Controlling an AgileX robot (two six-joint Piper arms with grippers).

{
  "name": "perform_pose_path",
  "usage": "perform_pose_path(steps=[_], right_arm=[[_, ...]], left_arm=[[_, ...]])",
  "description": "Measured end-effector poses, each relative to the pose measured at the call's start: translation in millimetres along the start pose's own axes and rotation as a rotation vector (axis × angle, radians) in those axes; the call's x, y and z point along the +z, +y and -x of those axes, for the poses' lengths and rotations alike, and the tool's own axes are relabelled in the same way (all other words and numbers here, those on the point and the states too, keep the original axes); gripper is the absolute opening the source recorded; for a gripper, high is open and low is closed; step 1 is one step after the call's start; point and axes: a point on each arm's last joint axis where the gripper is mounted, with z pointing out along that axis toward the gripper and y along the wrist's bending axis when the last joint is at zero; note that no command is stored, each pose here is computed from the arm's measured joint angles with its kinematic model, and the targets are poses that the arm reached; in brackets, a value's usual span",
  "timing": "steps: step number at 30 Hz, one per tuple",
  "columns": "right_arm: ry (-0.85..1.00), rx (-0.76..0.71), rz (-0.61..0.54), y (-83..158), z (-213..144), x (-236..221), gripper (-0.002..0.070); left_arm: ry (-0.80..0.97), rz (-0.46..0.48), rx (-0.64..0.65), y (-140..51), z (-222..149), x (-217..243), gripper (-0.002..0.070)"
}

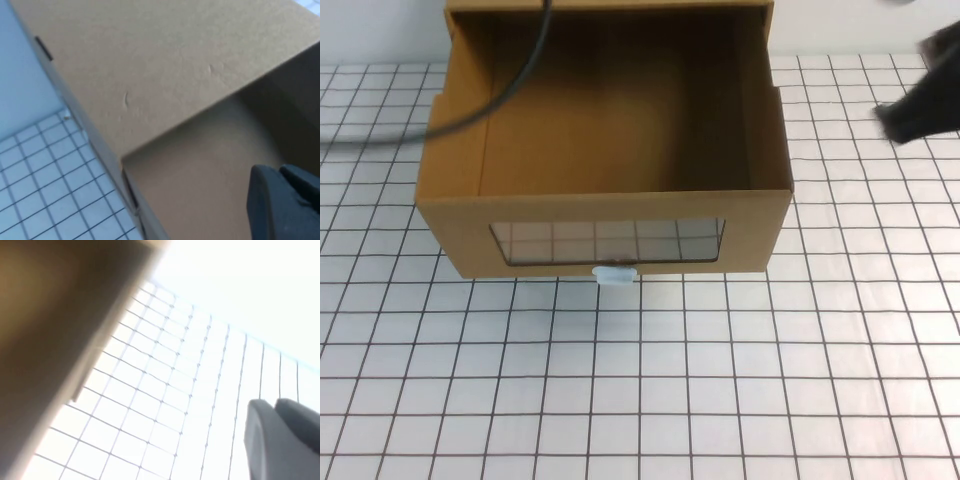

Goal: Open the shoe box
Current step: 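Pull the top drawer of the cardboard box fully open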

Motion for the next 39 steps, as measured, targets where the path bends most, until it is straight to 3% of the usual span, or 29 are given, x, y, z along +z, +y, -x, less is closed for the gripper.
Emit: perform_pose_path(steps=[4,7,12,16,23,31,39], right_arm=[[0.038,0.125,-0.013,-32.0,-16.5,0.8,-0.0008],[0.039,0.195,-0.011,-43.3,-33.2,-4.0,-0.001],[-0.017,0.273,0.06,-40.6,-66.4,-22.3,-0.0011],[-0.087,0.302,0.122,-32.8,-93.1,-35.0,-0.0013],[-0.216,0.371,0.197,-20.2,-137.5,-50.2,-0.0013],[-0.221,0.42,0.235,-9.3,-170.6,-49.9,-0.0013],[-0.27,0.428,0.262,-6.8,-168.9,-49.8,-0.0013]], left_arm=[[-0.092,0.066,0.013,-19.8,-40.3,-32.2,-0.0002],[-0.205,0.146,0.01,-32.2,-76.1,-49.4,-0.0002],[-0.394,0.284,-0.007,-51.1,-144.3,-68.0,-0.0002],[-0.469,0.342,-0.014,-65.7,-197.6,-73.2,-0.0002],[-0.471,0.324,-0.083,-88.9,-282.6,-59.6,-0.0002],[-0.379,0.259,-0.294,-100.9,-356.7,-19.3,-0.0002],[-0.368,0.276,-0.284,-100.6,-364.6,-15.0,-0.0002]])
